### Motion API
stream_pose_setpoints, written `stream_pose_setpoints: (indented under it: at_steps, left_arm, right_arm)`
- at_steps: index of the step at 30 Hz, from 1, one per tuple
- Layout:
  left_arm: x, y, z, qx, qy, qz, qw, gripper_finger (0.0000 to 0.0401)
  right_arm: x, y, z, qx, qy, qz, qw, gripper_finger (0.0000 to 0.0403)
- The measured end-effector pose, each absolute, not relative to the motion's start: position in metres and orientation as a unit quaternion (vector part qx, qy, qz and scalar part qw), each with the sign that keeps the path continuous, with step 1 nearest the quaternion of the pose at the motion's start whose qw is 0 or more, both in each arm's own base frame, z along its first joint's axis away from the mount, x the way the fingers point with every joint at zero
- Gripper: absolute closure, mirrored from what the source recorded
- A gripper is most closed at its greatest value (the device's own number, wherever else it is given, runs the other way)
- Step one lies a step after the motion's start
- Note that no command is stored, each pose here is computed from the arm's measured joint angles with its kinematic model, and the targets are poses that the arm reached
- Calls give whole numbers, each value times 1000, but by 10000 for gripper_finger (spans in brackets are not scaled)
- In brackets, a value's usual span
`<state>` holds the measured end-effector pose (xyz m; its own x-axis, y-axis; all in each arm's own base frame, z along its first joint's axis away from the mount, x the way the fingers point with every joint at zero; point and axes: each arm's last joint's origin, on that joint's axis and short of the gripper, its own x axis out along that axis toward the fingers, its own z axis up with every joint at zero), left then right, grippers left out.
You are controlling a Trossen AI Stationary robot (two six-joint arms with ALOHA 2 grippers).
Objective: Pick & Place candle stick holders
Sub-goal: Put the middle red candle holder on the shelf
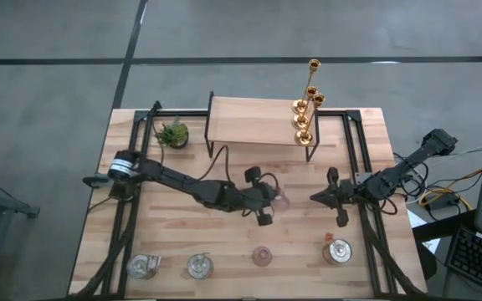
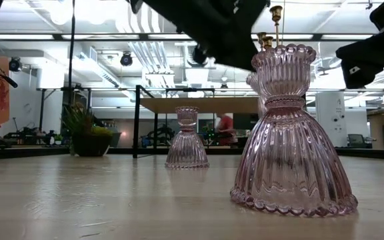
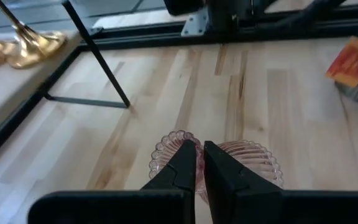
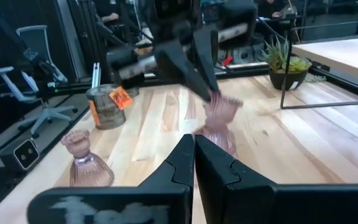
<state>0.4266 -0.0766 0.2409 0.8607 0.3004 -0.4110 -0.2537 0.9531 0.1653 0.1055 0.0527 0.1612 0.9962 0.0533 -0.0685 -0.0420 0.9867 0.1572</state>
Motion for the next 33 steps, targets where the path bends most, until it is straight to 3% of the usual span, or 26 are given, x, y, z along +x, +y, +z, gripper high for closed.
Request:
stream_pose_setpoints:
  at_steps: [11, 33]
  left_arm:
    - [412, -74, 274, 33, 192, 146, 970, 383]
    - [385, -66, 317, 29, 173, 151, 973, 382]
  right_arm:
    - [105, 53, 161, 29, 34, 24, 999, 394]
    - [106, 53, 164, 58, 25, 21, 998, 394]
